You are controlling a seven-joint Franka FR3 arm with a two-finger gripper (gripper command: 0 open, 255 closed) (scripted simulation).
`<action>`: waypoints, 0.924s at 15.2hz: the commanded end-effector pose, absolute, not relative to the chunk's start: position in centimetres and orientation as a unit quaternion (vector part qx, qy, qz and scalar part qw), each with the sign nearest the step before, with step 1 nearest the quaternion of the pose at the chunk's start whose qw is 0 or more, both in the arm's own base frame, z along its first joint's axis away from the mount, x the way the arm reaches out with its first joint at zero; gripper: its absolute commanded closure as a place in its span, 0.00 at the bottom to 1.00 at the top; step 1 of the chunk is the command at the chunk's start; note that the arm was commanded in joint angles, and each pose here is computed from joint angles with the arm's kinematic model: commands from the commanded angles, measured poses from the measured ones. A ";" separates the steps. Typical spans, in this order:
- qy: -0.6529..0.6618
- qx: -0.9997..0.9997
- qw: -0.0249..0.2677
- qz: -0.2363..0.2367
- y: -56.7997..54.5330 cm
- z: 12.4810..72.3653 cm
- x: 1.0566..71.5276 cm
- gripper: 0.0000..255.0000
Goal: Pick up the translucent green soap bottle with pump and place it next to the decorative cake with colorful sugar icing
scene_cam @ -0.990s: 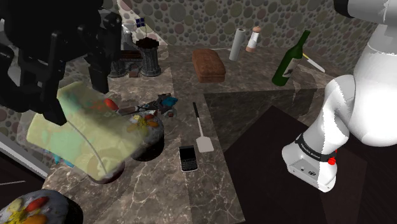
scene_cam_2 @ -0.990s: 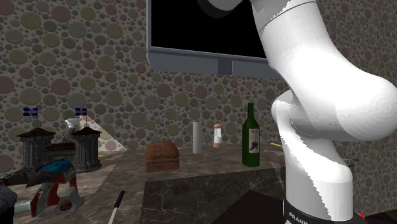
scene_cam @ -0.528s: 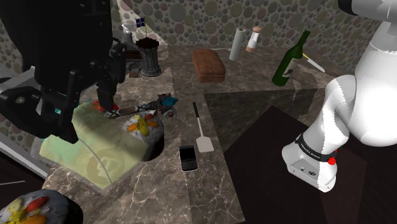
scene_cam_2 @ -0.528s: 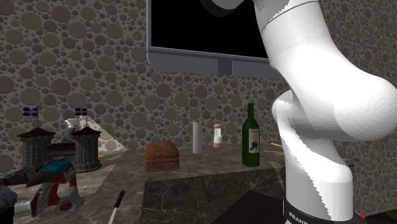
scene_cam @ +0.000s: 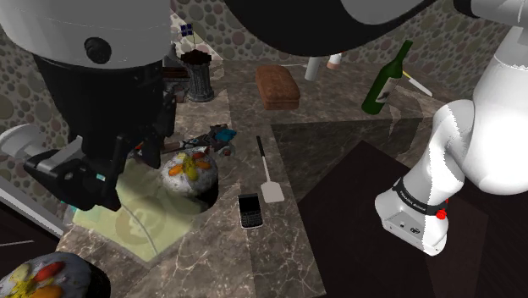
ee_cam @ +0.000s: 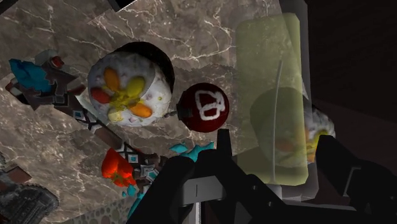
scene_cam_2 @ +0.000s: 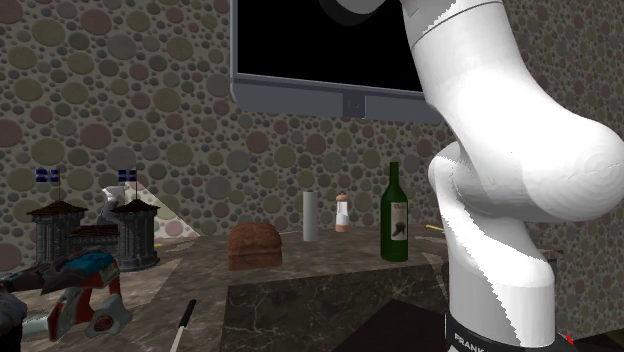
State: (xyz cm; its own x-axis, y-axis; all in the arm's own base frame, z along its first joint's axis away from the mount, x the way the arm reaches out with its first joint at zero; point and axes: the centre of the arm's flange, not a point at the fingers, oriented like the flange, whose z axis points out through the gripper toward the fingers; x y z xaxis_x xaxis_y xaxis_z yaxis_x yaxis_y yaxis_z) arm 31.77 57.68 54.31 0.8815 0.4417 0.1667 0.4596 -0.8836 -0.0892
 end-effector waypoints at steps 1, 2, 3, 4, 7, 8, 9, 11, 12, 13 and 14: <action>-0.233 -0.968 0.063 -0.071 57.7 53.3 31.8 1.00; -0.233 -0.968 0.063 -0.071 57.7 52.7 31.8 1.00; -0.233 -0.968 0.063 -0.071 57.7 52.2 31.8 1.00; -0.233 -0.968 0.063 -0.071 57.7 51.7 31.8 1.00; -0.233 -0.968 0.063 -0.071 57.7 50.1 31.8 1.00; -0.233 -0.968 0.063 -0.071 57.7 49.6 31.8 1.00; -0.233 -0.968 0.063 -0.071 57.7 49.0 31.8 1.00; -0.233 -0.968 0.063 -0.071 57.7 48.0 31.8 1.00; -0.233 -0.968 0.063 -0.071 57.7 47.5 31.8 1.00; -0.233 -0.968 0.063 -0.071 57.7 46.9 31.8 1.00; -0.233 -0.968 0.063 -0.071 57.7 46.4 31.8 1.00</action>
